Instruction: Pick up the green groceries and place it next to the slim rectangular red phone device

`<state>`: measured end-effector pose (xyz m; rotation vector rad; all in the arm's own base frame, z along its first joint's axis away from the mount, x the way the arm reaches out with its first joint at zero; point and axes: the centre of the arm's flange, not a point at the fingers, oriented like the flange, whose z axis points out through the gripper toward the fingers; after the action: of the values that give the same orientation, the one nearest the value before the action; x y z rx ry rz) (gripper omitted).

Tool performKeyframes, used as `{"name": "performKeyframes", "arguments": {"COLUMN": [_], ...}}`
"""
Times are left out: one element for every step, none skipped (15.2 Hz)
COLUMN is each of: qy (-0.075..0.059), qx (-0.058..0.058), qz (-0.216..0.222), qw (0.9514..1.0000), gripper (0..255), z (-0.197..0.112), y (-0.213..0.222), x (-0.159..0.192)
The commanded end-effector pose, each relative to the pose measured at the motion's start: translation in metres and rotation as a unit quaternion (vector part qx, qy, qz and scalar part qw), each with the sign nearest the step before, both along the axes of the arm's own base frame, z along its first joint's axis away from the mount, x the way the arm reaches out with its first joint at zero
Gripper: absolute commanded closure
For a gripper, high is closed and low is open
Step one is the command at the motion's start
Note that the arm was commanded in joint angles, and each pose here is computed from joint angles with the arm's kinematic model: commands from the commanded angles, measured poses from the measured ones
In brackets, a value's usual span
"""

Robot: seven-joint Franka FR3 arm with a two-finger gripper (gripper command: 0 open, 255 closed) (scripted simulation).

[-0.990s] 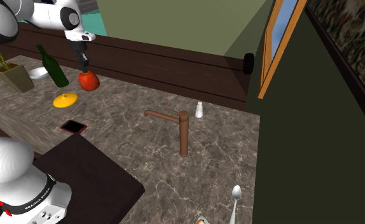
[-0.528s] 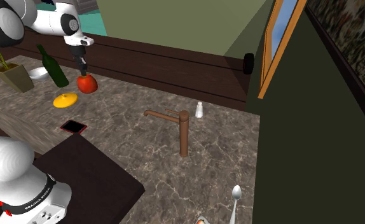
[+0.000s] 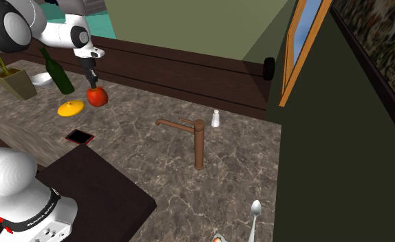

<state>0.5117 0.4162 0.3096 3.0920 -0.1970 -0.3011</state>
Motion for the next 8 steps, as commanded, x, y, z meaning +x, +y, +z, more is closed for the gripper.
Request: {"name": "performKeyframes", "arguments": {"qy": [0.0,0.0,0.0,0.0,0.0,0.0,0.0,0.0], "qx": [0.0,0.0,0.0,0.0,0.0,0.0,0.0,0.0], "qz": [0.0,0.0,0.0,0.0,0.0,0.0,0.0,0.0], "qw": [1.0,1.0,1.0,1.0,1.0,1.0,1.0,1.0], "gripper": [255,255,255,255,255,255,255,255], "z": [-0.011,-0.016,-0.021,-0.027,-0.032,-0.037,-0.042,-0.048], "y": [0.001,0.001,0.001,0.001,0.001,0.001,0.001,0.001], "x": [0.0,0.0,0.0,0.0,0.0,0.0,0.0,0.0]}}
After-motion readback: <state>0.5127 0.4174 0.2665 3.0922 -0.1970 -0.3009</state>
